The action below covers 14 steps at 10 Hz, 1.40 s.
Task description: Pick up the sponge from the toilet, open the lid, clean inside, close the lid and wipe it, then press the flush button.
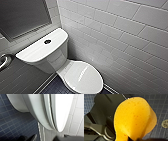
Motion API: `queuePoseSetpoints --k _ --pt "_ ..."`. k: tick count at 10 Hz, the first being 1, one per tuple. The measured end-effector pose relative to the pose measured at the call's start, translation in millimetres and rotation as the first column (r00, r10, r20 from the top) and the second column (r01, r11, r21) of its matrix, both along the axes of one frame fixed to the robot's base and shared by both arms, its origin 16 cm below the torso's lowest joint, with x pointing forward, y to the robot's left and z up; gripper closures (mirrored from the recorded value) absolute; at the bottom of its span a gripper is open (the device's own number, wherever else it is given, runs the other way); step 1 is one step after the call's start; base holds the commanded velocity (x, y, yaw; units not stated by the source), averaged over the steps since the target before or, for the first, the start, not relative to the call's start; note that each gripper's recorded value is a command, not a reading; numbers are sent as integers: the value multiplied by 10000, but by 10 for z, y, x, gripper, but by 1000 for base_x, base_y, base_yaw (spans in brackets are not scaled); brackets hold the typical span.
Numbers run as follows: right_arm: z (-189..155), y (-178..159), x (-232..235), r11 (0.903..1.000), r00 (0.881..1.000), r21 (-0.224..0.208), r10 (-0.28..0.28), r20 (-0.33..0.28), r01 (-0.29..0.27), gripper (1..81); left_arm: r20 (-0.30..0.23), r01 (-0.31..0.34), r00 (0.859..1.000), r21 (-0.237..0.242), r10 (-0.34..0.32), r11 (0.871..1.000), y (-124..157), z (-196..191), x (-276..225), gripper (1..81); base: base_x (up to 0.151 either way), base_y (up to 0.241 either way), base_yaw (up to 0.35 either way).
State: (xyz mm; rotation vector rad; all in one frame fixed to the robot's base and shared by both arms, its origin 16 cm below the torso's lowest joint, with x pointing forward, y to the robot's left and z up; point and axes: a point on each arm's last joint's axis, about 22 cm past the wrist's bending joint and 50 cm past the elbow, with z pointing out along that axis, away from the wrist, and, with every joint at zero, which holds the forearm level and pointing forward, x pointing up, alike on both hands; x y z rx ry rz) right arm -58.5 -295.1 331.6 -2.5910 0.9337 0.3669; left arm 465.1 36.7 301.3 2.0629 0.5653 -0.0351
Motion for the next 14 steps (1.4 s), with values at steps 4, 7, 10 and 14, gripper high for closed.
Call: queuePoseSetpoints --k 4,7,10,14 --pt "1 12 8 10000 10000 20 -15 14 15 811 261 -146 9995 -492 159 9987 -214 157 145 10 0 0 0" --pt "8 34 24 10000 10000 68 -43 31 43 811 447 -1047 9929 -1168 1106 9876 -345 308 352 10 0 0 0" --pt "19 37 43 9999 10000 96 -62 55 62 811 415 -1279 9901 -1279 1341 9835 -356 339 511 10 0 0 0" --pt "61 51 73 9998 9999 189 -109 79 107 811 440 -1351 9892 -1002 1401 9858 -385 180 532 10 0 0 0"
